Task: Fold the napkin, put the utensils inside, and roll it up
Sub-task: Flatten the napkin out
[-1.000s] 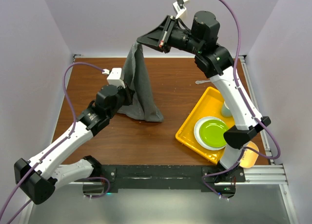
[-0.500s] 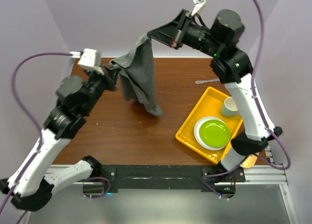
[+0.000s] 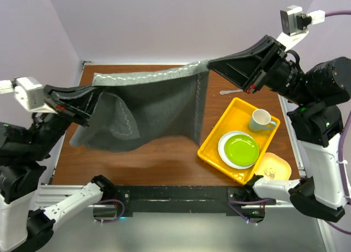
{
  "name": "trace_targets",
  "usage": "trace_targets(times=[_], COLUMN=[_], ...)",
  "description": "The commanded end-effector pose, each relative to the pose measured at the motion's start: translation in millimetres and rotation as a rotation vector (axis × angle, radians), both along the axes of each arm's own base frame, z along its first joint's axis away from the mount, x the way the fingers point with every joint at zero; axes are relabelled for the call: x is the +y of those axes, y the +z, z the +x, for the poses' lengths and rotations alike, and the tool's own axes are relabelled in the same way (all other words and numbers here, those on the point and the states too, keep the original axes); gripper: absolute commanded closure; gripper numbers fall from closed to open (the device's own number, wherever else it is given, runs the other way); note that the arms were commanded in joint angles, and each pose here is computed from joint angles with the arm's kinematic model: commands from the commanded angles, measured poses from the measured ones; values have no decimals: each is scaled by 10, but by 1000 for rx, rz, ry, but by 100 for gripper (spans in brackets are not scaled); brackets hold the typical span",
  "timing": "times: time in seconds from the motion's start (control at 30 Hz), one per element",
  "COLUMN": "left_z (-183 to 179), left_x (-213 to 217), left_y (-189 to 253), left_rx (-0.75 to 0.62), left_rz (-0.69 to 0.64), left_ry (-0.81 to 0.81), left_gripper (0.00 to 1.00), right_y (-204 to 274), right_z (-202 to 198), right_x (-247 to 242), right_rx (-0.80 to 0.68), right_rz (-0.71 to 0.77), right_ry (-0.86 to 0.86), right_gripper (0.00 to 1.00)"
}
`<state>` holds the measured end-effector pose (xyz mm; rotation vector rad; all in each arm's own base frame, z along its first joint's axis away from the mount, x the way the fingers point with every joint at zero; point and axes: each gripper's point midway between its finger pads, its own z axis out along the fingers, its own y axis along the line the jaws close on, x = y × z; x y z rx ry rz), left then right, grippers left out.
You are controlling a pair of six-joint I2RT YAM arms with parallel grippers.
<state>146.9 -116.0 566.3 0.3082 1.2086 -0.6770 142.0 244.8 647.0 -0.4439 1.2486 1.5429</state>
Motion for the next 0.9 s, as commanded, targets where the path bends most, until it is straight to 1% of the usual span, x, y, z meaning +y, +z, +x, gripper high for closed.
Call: trace_targets(times=[0.0,0.03,0.07,0.1,0.13,0.17,0.2,0.23,0.27,0.33,0.37,0.4,0.43,0.47,0.5,0.53,0.57,0.6,0.63,0.67,0.7,0.73,0.77,0.8,0.87], left_z=[230,297,370,542,612,760,866,897,1034,1235,1304,1379,1522,1564,1623,1732,1783,1884,1928,1979,2084,2147,2189,2224,2184], left_x=[-293,-281,-272,-159,-99,-106,-6,27,-38,-54,-23,112,150,239,407,447,518,647,739,849,1010,1018,1013,972,905], left_y=[-515,-612,-725,-867,-1089,-1303,-1475,-1742,-1993,-2573,-2777,-3183,-3441,-3660,-3846,-4040,-4153,-4177,-4305,-4265,-4101,-4087,-4065,-4018,-3986], left_rx=[184,217,261,334,418,502,578,665,735,866,919,1017,1063,1121,1183,1217,1225,1206,1251,1249,1201,1185,1171,1156,1169], left_rz=[41,38,37,6,32,59,49,114,181,304,327,363,374,383,374,403,433,472,525,545,563,579,593,597,565], left_ry=[-63,-35,-7,104,164,223,321,368,400,459,474,484,508,541,587,614,654,712,752,820,928,931,923,897,860], left_gripper=[100,100,100,100,100,100,100,100,100,100,100,100,100,100,100,100,100,90,86,77,54,48,44,41,39], right_y=[-194,-292,-484,-591,-810,-1079,-1229,-1429,-1722,-2059,-2408,-2584,-2680,-2813,-3229,-3195,-3293,-3738,-3598,-3723,-3966,-3982,-4041,-4069,-4153], right_z=[339,499,636,805,1021,1168,1347,1491,1741,2003,2292,2423,2582,2702,2915,3038,3131,3320,3406,3485,3579,3625,3655,3652,3618], right_x=[161,209,240,231,299,298,300,341,398,492,570,613,657,697,820,848,890,987,1013,1033,1039,950,908,895,863], right_rx=[132,171,241,289,351,425,452,481,539,577,630,651,652,643,684,667,642,694,665,683,720,747,775,788,798], right_rz=[7,-14,-61,-73,-115,-178,-202,-238,-289,-341,-387,-408,-413,-440,-507,-515,-555,-618,-605,-618,-648,-664,-671,-676,-701], right_ry=[-27,-65,-103,-173,-220,-276,-333,-358,-393,-402,-421,-425,-418,-423,-421,-426,-423,-411,-405,-398,-401,-422,-433,-420,-402], right_gripper=[100,100,100,100,100,100,100,100,100,100,100,100,100,100,100,100,100,100,100,100,99,93,83,64,51])
